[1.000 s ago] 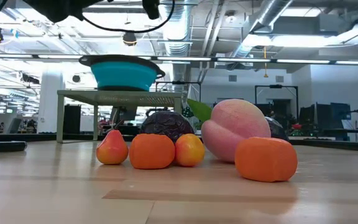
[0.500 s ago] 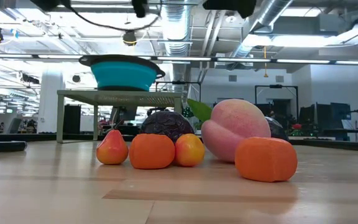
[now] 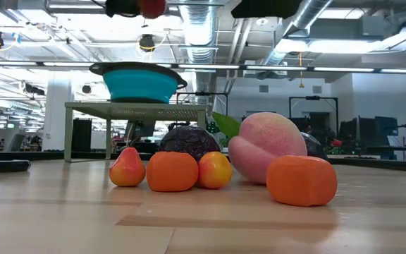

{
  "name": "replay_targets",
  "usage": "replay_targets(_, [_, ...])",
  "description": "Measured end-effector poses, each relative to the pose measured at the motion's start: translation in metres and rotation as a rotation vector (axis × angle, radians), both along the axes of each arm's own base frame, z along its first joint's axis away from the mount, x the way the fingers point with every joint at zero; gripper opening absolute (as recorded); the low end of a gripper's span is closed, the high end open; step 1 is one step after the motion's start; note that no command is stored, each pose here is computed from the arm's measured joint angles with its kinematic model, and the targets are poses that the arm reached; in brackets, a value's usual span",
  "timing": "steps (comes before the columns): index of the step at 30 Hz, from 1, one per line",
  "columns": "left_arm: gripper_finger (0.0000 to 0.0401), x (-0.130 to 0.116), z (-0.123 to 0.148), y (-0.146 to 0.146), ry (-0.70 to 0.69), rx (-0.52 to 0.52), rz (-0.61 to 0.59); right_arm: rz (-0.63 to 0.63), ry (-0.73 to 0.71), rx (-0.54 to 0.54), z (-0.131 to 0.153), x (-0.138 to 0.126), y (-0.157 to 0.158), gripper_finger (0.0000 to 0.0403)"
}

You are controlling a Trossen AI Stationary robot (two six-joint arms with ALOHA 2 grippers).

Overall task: Pick & Place Fruit
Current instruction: Put the red apple into the blue strainer bowl on the shelf

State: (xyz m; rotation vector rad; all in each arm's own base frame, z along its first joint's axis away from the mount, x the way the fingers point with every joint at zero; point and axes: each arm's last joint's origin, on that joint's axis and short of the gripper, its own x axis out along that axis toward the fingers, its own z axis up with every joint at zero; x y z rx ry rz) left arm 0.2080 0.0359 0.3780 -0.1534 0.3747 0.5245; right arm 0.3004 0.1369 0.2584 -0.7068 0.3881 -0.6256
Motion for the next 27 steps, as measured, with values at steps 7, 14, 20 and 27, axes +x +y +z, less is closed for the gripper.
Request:
replay_targets(7, [0.0263,0.015,0.013,0.036,0.318,0.004,0.103,0.037,-0.026,0.070,-0.002,0.000,0.001,0.0295])
replay_targets(14, [0.0263,0.027,0.010,0.068,0.471,0.022,0.151,0.041,-0.040,0.090,-0.002,-0.001,0.003,0.0295])
replay_targets(20, [0.0263,0.035,-0.010,0.102,0.565,-0.015,0.226,0.066,-0.048,0.134,-0.004,-0.001,0.003,0.0295])
replay_targets(27, [0.0263,0.045,-0.035,0.128,0.652,-0.063,0.266,0.078,-0.051,0.149,-0.004,-0.001,0.004,0.0295])
